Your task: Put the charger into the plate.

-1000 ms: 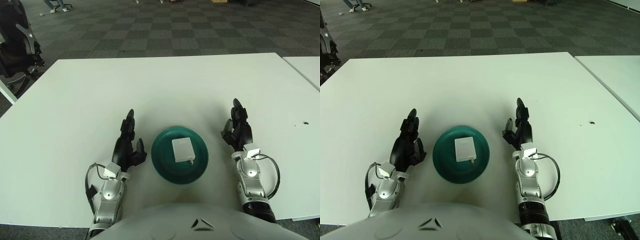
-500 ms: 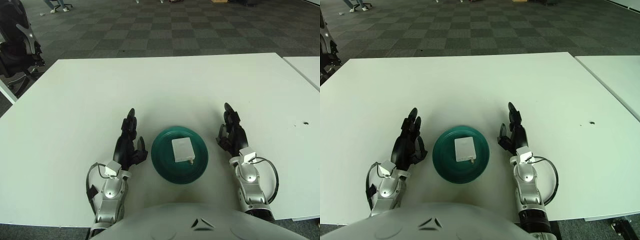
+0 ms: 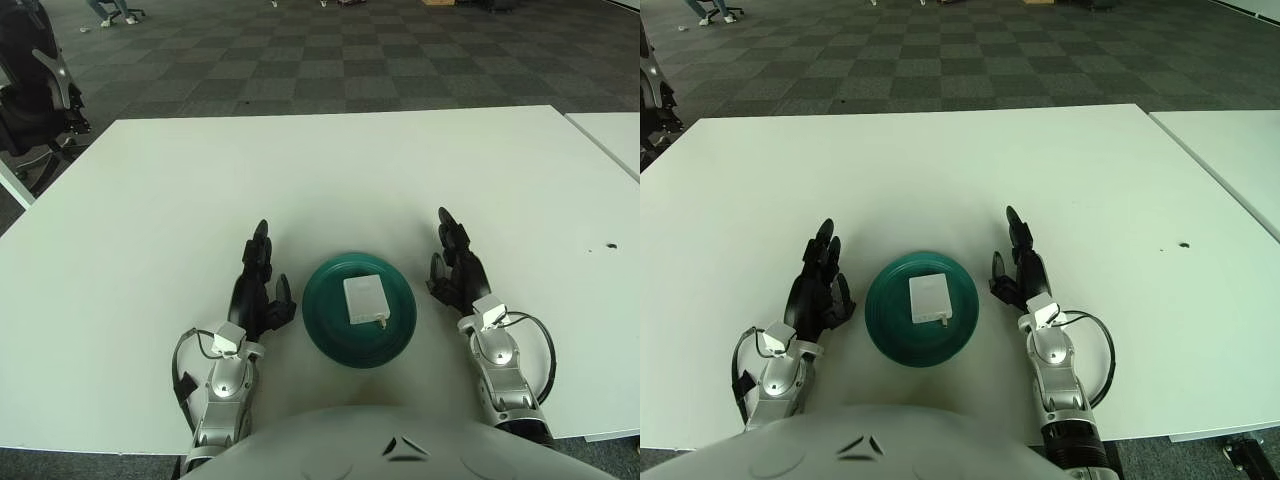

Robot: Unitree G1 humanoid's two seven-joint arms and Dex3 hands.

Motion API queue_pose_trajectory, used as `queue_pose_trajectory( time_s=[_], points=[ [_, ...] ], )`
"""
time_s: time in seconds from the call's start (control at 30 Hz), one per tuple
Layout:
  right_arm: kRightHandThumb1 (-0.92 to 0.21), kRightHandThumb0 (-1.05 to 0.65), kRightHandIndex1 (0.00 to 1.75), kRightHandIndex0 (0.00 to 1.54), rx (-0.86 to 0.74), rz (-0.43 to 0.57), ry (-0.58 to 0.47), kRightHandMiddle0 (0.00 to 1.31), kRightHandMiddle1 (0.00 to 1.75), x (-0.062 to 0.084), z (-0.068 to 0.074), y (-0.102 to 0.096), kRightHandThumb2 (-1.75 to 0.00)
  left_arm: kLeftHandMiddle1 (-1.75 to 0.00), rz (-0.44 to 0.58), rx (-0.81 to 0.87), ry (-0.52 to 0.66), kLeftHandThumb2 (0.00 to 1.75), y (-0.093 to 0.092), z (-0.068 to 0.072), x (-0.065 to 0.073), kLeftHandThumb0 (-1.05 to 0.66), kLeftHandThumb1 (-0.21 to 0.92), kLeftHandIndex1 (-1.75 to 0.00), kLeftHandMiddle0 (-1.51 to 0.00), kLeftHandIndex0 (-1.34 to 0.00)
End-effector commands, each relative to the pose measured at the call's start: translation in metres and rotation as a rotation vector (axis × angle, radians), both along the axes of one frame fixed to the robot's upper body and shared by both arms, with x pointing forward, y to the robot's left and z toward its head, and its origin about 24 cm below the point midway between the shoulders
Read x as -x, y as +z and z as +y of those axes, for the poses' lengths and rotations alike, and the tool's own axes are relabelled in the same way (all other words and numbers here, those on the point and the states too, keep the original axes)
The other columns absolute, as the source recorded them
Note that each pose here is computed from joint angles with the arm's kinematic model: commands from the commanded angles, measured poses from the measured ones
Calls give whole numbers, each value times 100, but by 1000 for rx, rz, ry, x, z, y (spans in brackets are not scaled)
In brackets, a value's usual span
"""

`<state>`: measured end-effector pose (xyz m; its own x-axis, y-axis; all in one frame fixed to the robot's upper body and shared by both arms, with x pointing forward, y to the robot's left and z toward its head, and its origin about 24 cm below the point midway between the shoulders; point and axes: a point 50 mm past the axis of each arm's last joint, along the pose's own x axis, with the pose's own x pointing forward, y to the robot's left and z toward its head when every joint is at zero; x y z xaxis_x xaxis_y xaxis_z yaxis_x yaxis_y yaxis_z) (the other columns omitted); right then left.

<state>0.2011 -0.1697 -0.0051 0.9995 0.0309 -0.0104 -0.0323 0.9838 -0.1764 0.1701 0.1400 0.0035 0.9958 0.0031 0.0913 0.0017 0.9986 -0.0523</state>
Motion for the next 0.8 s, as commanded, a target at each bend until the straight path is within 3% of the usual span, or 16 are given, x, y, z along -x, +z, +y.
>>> queue_pose_trajectory(
  time_s=[0.0,0.77],
  points=[
    [-92,-81,0,0,-17,186,-29,0,3,14,-5,-31,-84,0,6,-4,11,102,-2,0,-2,-97,92,-21,-6,0],
    [-92,-87,0,0,-27,172,-84,2,11,5,-8,-31,-81,0,-9,-72,86,107,-5,2,-6,-96,92,-11,-2,0]
  ],
)
